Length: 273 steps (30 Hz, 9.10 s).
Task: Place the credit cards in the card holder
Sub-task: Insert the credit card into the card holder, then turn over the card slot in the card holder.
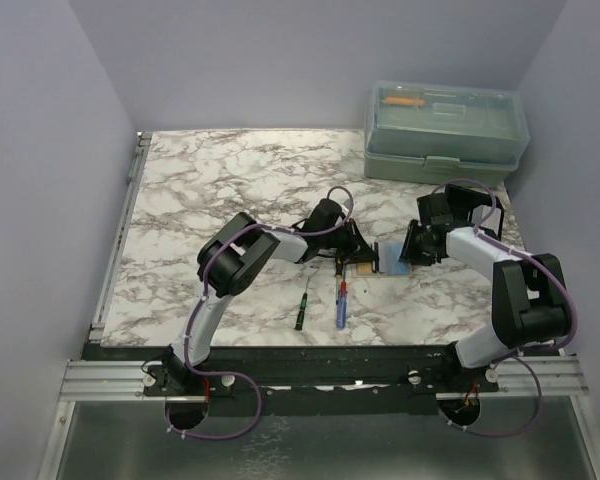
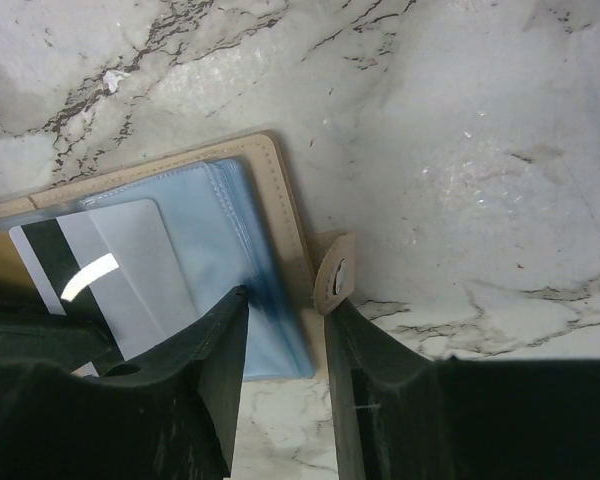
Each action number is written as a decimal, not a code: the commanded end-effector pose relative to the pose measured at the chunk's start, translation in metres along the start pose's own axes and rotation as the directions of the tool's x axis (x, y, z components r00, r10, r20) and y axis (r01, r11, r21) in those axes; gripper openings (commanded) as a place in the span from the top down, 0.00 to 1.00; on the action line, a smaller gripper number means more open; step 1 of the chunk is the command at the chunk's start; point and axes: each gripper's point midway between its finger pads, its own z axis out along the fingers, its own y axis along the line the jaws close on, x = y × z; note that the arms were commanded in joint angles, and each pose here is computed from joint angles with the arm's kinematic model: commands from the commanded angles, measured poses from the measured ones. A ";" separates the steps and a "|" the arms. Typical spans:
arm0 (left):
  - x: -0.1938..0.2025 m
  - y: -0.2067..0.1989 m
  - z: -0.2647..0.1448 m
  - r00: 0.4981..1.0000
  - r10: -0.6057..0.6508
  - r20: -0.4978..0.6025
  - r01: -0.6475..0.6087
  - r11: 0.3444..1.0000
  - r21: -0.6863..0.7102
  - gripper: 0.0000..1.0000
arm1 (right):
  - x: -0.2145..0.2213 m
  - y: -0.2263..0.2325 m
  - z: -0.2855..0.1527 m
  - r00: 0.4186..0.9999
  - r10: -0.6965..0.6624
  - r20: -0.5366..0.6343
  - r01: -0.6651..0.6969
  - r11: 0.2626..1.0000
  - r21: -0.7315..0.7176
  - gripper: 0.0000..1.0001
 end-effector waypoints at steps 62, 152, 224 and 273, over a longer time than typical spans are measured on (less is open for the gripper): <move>0.022 0.010 0.018 0.978 0.202 -0.059 -0.211 0.934 -0.289 0.59 | 0.018 0.019 -0.001 0.991 0.085 -0.100 -0.107 0.965 -0.241 0.87; 0.019 0.051 -0.006 0.966 0.204 -0.159 -0.247 0.909 -0.336 0.97 | 0.020 0.024 -0.020 0.994 0.074 -0.084 -0.100 0.928 -0.360 0.56; 0.043 0.056 0.015 0.963 0.159 -0.217 -0.220 0.930 -0.293 1.00 | 0.025 0.056 -0.042 0.978 0.156 -0.138 -0.207 0.806 -0.555 0.64; 0.021 -0.060 -0.081 0.960 0.252 -0.126 -0.261 0.963 -0.061 0.57 | 0.024 0.074 -0.049 0.987 0.057 -0.147 -0.138 0.760 -0.635 0.51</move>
